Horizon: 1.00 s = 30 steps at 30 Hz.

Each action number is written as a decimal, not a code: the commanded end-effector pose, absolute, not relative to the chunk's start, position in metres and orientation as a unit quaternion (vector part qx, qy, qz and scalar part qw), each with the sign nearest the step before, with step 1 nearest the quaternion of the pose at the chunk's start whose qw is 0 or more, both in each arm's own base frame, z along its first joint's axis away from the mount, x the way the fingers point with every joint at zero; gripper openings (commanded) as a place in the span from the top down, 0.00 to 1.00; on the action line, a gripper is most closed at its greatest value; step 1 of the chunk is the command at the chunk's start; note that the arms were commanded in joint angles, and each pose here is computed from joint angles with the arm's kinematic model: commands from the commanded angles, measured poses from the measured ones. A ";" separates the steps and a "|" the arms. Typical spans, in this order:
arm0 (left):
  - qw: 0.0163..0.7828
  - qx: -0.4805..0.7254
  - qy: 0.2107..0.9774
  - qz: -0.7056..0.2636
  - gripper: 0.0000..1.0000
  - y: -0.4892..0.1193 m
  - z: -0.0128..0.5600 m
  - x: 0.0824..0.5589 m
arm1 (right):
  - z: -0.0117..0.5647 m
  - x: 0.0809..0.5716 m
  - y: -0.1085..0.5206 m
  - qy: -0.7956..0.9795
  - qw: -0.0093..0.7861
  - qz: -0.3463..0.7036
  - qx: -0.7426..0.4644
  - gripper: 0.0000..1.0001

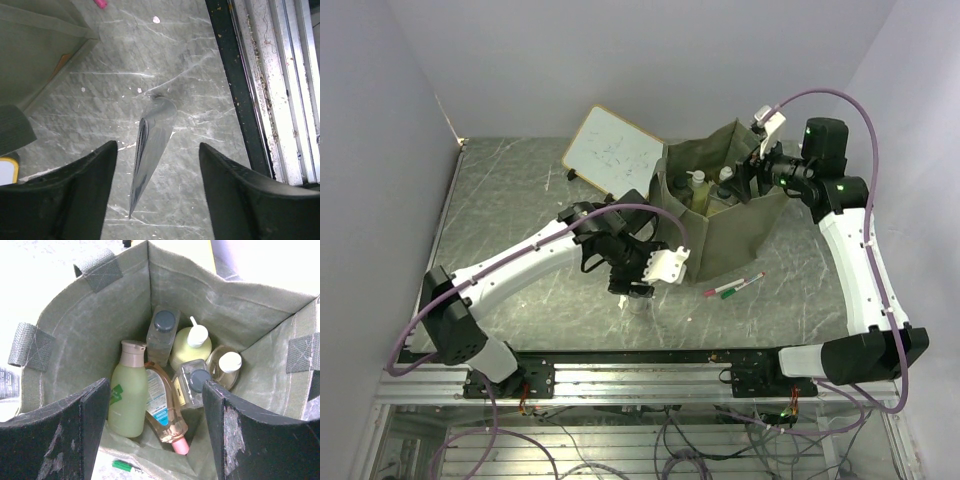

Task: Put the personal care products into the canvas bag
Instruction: Pick up the care product from the center of the board.

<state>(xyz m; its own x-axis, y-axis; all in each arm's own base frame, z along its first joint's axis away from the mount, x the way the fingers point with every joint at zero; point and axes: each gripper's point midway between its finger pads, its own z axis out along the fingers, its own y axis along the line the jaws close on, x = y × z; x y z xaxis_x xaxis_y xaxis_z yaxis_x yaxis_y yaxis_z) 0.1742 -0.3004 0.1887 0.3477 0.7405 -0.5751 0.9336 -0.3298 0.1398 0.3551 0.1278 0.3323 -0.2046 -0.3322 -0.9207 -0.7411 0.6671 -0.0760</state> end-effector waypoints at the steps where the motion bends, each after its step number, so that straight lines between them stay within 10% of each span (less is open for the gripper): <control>1: 0.212 0.781 0.545 -0.218 0.31 -0.300 0.173 0.178 | 0.333 0.352 0.127 0.750 0.524 0.193 -0.355 0.26; 10: 0.247 0.776 0.539 -0.215 0.92 -0.308 0.199 0.186 | 0.327 0.352 0.118 0.756 0.527 0.191 -0.338 0.26; 30: 0.489 0.672 0.496 -0.250 0.93 -0.306 0.415 0.208 | 0.371 0.374 0.035 0.764 0.595 0.155 -0.196 0.25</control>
